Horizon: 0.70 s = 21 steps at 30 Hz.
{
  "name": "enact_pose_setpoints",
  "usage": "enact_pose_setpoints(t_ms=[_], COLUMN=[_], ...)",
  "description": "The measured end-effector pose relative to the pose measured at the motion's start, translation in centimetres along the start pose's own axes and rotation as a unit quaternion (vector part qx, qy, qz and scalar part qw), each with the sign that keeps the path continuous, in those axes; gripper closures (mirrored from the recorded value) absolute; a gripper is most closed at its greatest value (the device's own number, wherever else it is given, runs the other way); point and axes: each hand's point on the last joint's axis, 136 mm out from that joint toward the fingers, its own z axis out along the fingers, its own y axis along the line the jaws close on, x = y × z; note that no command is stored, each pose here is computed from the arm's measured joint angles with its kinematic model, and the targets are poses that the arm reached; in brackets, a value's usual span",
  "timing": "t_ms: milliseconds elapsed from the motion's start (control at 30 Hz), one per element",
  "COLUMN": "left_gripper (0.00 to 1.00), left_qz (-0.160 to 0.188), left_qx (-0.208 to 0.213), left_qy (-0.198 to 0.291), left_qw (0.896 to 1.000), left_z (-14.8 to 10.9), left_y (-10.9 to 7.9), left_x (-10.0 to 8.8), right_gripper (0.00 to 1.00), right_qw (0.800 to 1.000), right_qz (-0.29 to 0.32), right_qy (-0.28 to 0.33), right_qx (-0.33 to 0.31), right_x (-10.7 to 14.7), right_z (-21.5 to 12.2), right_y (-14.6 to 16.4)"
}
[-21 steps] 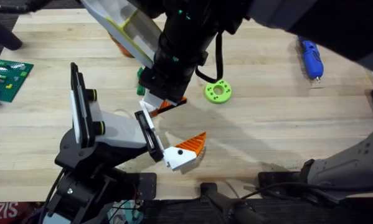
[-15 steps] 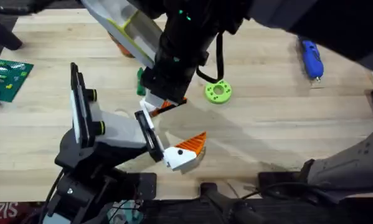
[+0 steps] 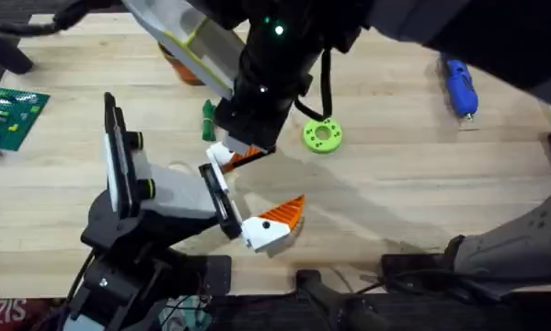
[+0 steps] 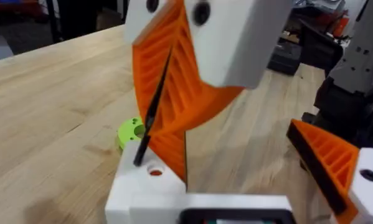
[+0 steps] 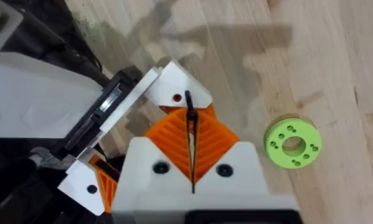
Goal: Pick up the gripper from the table and insert it into the empty holder that is missing its gripper. Then pick up a screw, insert it into the mounting hole, and use the screwdriver to tighten it. Finally, clean up the table by picking up the vegetable and placing it into the bucket.
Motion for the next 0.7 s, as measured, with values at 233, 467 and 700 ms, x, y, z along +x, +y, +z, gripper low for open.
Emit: enact_pose_setpoints(t_ms=[233, 467, 700], left_gripper=[0.018, 0.018, 0.018], left_qz=[0.0, 0.0, 0.0], left_qx=[0.0, 0.0, 0.0], left_qy=[0.0, 0.0, 0.0], left_qw=[1.0, 1.0, 1.0], left_z=[0.0, 0.0, 0.0], left_y=[0.0, 0.0, 0.0], left_x=[0.0, 0.0, 0.0], right_gripper=[0.99, 0.99, 0.99], right_qw=[1.0, 1.0, 0.999], right_qz=[-0.001, -0.018, -0.026], right_qy=[0.003, -0.001, 0.011], right_qx=[0.001, -0.003, 0.021], right_x=[0.1, -0.2, 0.2], right_z=[-0.1, -0.3, -0.3], right_y=[0.0, 1.4, 1.2])
